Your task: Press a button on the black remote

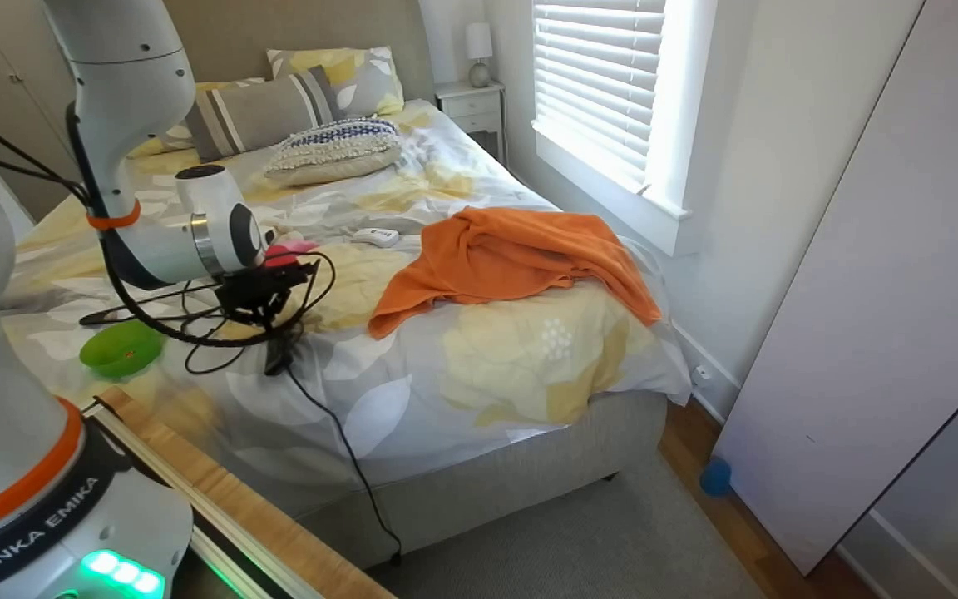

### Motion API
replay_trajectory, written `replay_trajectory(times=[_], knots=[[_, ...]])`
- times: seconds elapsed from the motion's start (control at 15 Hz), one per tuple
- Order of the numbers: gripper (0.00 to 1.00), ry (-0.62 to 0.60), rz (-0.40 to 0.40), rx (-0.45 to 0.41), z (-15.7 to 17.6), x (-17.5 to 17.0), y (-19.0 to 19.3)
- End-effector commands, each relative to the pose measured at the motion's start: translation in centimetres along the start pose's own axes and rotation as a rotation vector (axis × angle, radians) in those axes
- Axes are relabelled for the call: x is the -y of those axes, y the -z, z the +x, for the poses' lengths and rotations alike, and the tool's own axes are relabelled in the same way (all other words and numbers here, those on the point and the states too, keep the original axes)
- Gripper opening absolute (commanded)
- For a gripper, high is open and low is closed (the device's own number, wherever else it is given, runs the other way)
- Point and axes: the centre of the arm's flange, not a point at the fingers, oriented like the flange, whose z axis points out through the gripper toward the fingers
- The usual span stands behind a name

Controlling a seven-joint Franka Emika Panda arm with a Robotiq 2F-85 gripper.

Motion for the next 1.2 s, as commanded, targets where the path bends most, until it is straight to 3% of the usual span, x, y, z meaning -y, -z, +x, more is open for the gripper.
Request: replay_trajectory(times=[0.0, 0.87, 1.07, 1.13], knots=[[0.00, -0.073, 0.033, 0.031, -1.4, -1.1, 0.9], [0.00, -0.288, 0.189, -0.159, -2.2, -1.2, 11.1], [0.00, -0.358, 0.130, -0.141, -3.0, -1.8, 12.9], [0.26, -0.380, 0.106, -0.118, -3.4, -2.1, 13.5]])
